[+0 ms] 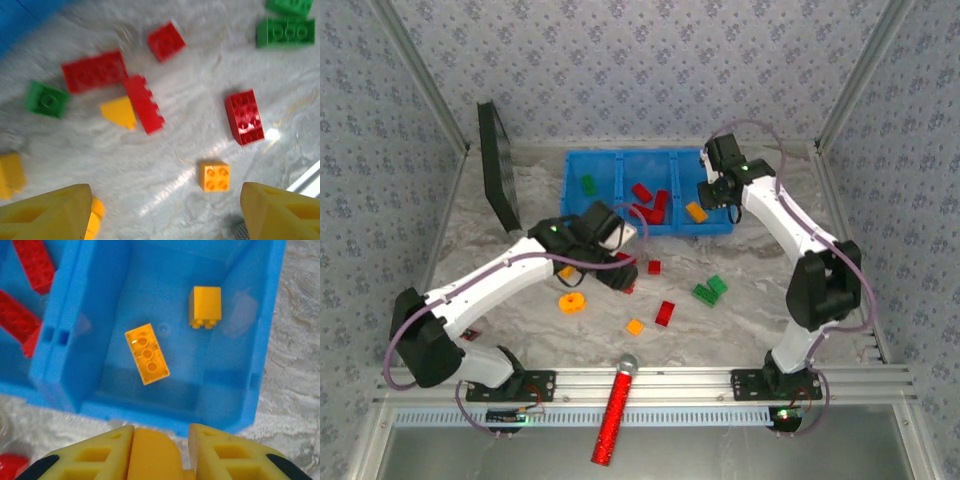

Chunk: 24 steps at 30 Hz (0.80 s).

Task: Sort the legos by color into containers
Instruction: Place the lego in the container.

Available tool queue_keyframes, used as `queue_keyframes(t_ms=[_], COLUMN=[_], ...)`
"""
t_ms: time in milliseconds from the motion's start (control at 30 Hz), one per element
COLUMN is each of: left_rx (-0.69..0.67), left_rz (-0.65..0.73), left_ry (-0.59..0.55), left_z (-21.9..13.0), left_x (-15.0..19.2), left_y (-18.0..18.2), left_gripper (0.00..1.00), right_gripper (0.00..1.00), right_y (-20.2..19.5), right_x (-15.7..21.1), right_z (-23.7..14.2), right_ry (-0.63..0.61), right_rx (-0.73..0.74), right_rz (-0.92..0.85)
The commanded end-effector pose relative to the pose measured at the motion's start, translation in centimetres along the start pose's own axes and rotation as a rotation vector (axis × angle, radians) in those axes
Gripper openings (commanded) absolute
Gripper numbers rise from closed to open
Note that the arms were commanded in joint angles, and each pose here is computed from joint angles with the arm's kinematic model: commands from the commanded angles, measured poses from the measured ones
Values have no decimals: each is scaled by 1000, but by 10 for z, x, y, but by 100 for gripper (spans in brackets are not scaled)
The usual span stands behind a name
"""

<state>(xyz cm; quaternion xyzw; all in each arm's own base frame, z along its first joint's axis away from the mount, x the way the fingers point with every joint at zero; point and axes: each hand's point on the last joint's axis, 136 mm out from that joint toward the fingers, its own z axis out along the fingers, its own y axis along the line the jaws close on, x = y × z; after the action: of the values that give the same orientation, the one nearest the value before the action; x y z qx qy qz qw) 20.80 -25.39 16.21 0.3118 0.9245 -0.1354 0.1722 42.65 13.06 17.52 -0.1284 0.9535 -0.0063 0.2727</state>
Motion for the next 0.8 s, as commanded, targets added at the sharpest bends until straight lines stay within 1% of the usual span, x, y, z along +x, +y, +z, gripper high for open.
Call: queue_keyframes(t_ms=[0,100,200,400,567,767], left_rx=[29,12,-23,-56,-156,-274], left_rz=[-76,-110,-138,-168,-170,-216], left_ry=[-26,11,24,22,23,92], left_z=[4,16,20,10,-7,-8], left_x=[4,16,27,35,50,86], left_y=[-13,-15,-11,-4,17,54], left_gripper=[77,76,75,75,76,77], right_gripper=[34,33,33,33,34,37], right_y=[-7,-6,-4,-3,-2,1], right_x=[-13,-20,-25,-25,-25,-28], right_z=[22,42,59,83,87,74], right_ry=[8,18,25,57,61,43], right_rx=[38,47,48,43,27,0], right_rz=[-38,-50,-57,-59,-55,-28])
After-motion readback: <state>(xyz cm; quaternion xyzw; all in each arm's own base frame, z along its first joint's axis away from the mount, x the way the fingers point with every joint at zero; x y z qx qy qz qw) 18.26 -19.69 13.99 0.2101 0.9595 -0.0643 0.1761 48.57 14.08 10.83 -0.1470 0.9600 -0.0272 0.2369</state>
